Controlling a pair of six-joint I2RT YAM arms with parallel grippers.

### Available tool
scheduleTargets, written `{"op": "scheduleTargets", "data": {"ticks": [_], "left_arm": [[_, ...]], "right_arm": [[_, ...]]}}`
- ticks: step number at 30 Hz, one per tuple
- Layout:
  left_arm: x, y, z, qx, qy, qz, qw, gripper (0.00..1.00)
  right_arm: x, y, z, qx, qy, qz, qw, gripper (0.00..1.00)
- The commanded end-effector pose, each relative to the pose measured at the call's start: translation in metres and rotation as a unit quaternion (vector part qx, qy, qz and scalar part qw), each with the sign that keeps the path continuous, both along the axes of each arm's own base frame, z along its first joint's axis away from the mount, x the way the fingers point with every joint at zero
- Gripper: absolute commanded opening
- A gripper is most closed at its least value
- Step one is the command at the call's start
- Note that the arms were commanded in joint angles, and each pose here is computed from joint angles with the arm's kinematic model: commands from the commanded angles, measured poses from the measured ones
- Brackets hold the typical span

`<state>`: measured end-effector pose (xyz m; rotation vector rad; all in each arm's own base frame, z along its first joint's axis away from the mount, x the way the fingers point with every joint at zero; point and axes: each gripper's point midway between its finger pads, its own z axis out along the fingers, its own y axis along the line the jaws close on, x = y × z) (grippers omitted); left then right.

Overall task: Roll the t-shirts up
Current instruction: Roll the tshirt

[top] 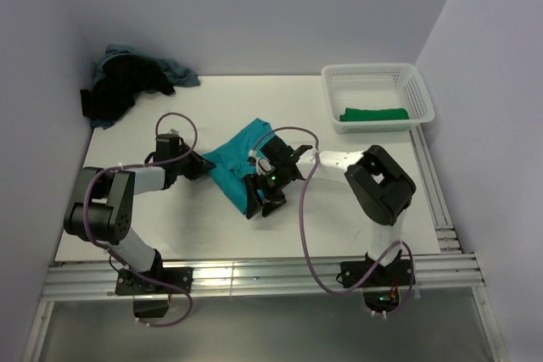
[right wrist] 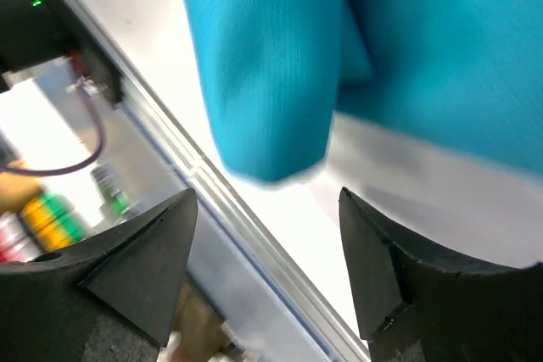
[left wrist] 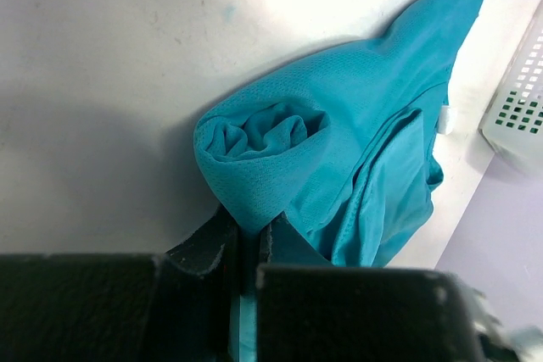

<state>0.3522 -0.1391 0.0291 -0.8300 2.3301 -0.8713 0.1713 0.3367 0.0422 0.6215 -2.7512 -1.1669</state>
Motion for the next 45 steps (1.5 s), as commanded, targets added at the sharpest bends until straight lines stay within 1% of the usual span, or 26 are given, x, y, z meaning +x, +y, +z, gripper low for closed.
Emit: {"op": "scheduleTargets", "data": {"ticks": [1, 4, 6, 7, 8, 9, 10, 11, 12, 13, 14, 15, 19, 20, 26, 27, 32, 34, 38, 42, 45], "left_arm": [[0.01, -0.005, 0.01, 0.004, -0.018, -0.016, 1.0, 0.0], [0.007, -0.007, 0.01, 0.005, -0.01, -0.024, 1.0, 0.01], [0.005, -0.009, 0.01, 0.005, -0.003, -0.027, 1.0, 0.0], [0.004, -0.009, 0.011, 0.005, -0.001, -0.029, 1.0, 0.0], [0.003, -0.009, 0.011, 0.006, 0.003, -0.029, 1.0, 0.0], [0.003, -0.011, 0.013, 0.003, 0.006, -0.032, 0.999, 0.0], [0.0, -0.011, 0.011, 0.004, 0.016, -0.033, 0.999, 0.0], [-0.001, -0.012, 0.011, 0.0, 0.023, -0.032, 0.999, 0.0], [-0.001, -0.012, 0.012, -0.001, 0.025, -0.032, 0.999, 0.0], [-0.004, -0.013, 0.011, -0.003, 0.035, -0.033, 0.999, 0.0], [-0.005, -0.014, 0.01, -0.007, 0.041, -0.031, 0.999, 0.0], [-0.004, -0.015, 0.012, -0.011, 0.043, -0.031, 0.999, 0.0], [-0.003, -0.021, 0.017, -0.037, 0.062, -0.024, 0.997, 0.0], [-0.01, -0.022, 0.015, -0.041, 0.08, -0.025, 0.996, 0.0], [-0.012, -0.023, 0.018, -0.044, 0.111, -0.02, 0.993, 0.0], [-0.012, -0.023, 0.019, -0.044, 0.118, -0.02, 0.992, 0.0], [-0.014, -0.026, 0.02, -0.059, 0.131, -0.014, 0.99, 0.0], [-0.016, -0.027, 0.019, -0.063, 0.142, -0.013, 0.988, 0.0], [-0.019, -0.027, 0.014, -0.06, 0.161, -0.013, 0.985, 0.0], [-0.019, -0.025, 0.012, -0.052, 0.171, -0.01, 0.984, 0.0], [-0.023, -0.024, 0.008, -0.048, 0.186, -0.011, 0.981, 0.0]], "right_arm": [[0.02, -0.02, 0.031, -0.035, -0.096, -0.018, 0.995, 0.75], [0.048, -0.024, 0.065, -0.053, -0.18, -0.042, 0.981, 0.75], [0.068, -0.018, 0.094, -0.054, -0.232, -0.051, 0.97, 0.75], [0.08, -0.019, 0.099, -0.076, -0.262, -0.06, 0.96, 0.75], [0.085, -0.008, 0.119, -0.071, -0.292, -0.05, 0.952, 0.75], [0.089, -0.001, 0.114, -0.087, -0.301, -0.042, 0.949, 0.75], [0.097, 0.0, 0.115, -0.11, -0.327, -0.046, 0.938, 0.75], [0.093, 0.016, 0.125, -0.105, -0.348, -0.029, 0.931, 0.75], [0.095, 0.023, 0.116, -0.122, -0.354, -0.021, 0.927, 0.75], [0.094, 0.03, 0.117, -0.124, -0.364, -0.015, 0.923, 0.75], [0.1, 0.035, 0.121, -0.132, -0.386, -0.02, 0.913, 0.75], [0.094, 0.045, 0.116, -0.135, -0.392, -0.009, 0.91, 0.75], [0.093, 0.066, 0.111, -0.136, -0.426, -0.002, 0.894, 0.75], [0.092, 0.069, 0.11, -0.137, -0.433, 0.001, 0.891, 0.75], [0.092, 0.087, 0.088, -0.165, -0.458, 0.023, 0.873, 0.75], [0.094, 0.087, 0.081, -0.181, -0.463, 0.022, 0.867, 0.75], [0.092, 0.09, 0.065, -0.206, -0.476, 0.028, 0.855, 0.75], [0.095, 0.088, 0.059, -0.221, -0.486, 0.024, 0.845, 0.75], [0.092, 0.092, 0.052, -0.237, -0.499, 0.024, 0.833, 0.75], [0.089, 0.093, 0.033, -0.269, -0.507, 0.028, 0.818, 0.75], [0.09, 0.092, 0.026, -0.28, -0.511, 0.027, 0.812, 0.75]]}}
